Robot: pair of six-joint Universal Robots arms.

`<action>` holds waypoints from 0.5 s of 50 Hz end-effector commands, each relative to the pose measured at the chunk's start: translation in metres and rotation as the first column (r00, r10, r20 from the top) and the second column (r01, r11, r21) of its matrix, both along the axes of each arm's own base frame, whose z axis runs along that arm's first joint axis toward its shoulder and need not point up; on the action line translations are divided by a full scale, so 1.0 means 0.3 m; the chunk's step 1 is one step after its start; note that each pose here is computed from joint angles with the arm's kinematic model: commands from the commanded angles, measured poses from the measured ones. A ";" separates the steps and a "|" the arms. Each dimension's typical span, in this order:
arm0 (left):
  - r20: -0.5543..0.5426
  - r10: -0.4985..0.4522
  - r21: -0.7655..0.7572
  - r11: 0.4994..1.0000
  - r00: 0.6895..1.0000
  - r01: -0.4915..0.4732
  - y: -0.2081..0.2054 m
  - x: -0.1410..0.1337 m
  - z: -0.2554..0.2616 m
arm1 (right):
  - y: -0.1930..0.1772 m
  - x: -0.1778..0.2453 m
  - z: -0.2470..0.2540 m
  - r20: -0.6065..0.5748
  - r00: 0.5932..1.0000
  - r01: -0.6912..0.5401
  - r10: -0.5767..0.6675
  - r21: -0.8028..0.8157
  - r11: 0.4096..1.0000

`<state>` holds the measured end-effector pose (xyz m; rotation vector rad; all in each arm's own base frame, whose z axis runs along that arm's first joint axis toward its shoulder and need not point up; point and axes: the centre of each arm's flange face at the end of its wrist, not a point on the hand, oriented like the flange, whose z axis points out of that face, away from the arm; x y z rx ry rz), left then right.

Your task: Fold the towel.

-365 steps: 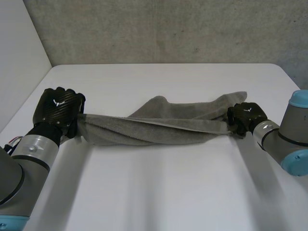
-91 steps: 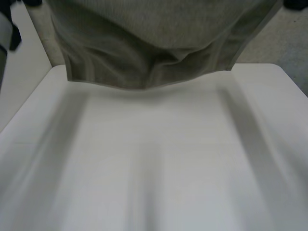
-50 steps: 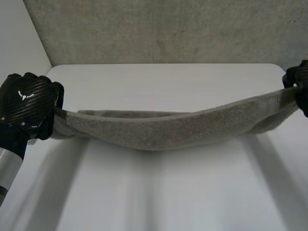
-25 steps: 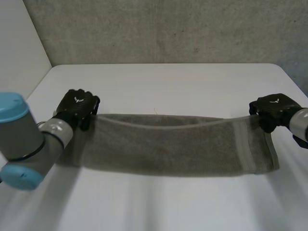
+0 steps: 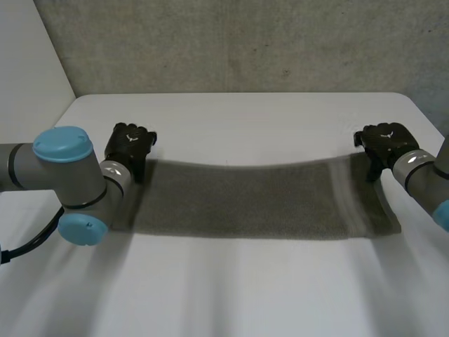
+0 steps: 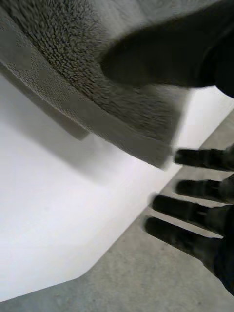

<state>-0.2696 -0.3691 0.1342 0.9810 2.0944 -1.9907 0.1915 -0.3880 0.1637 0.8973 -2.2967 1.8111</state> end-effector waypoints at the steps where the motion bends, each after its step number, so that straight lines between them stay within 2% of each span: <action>1: -0.007 0.067 -0.014 0.998 0.998 -0.067 0.011 0.010 0.034 | 0.035 0.006 -0.019 -0.019 0.999 0.042 -0.042 0.018 0.999; 6: -0.029 0.080 -0.017 0.997 0.996 -0.081 0.053 0.036 0.089 | 0.093 -0.008 0.088 -0.004 0.999 0.043 -0.043 -0.068 0.997; 10: -0.061 0.075 -0.001 0.997 0.995 -0.075 0.098 0.057 0.102 | 0.147 -0.019 0.119 0.000 0.999 0.032 -0.032 -0.077 0.996; 14: -0.141 0.007 0.021 1.000 0.990 -0.004 0.186 0.066 0.132 | 0.245 -0.015 0.133 0.013 0.999 -0.031 0.031 -0.048 0.998; 19: -0.191 -0.039 0.039 0.998 0.981 0.047 0.277 0.083 0.137 | 0.317 -0.045 0.096 0.027 0.998 -0.051 0.051 0.018 0.999; 25: -0.199 -0.045 0.030 0.998 0.979 0.052 0.346 0.106 0.129 | 0.351 -0.095 0.014 0.043 0.998 -0.041 0.037 0.108 0.993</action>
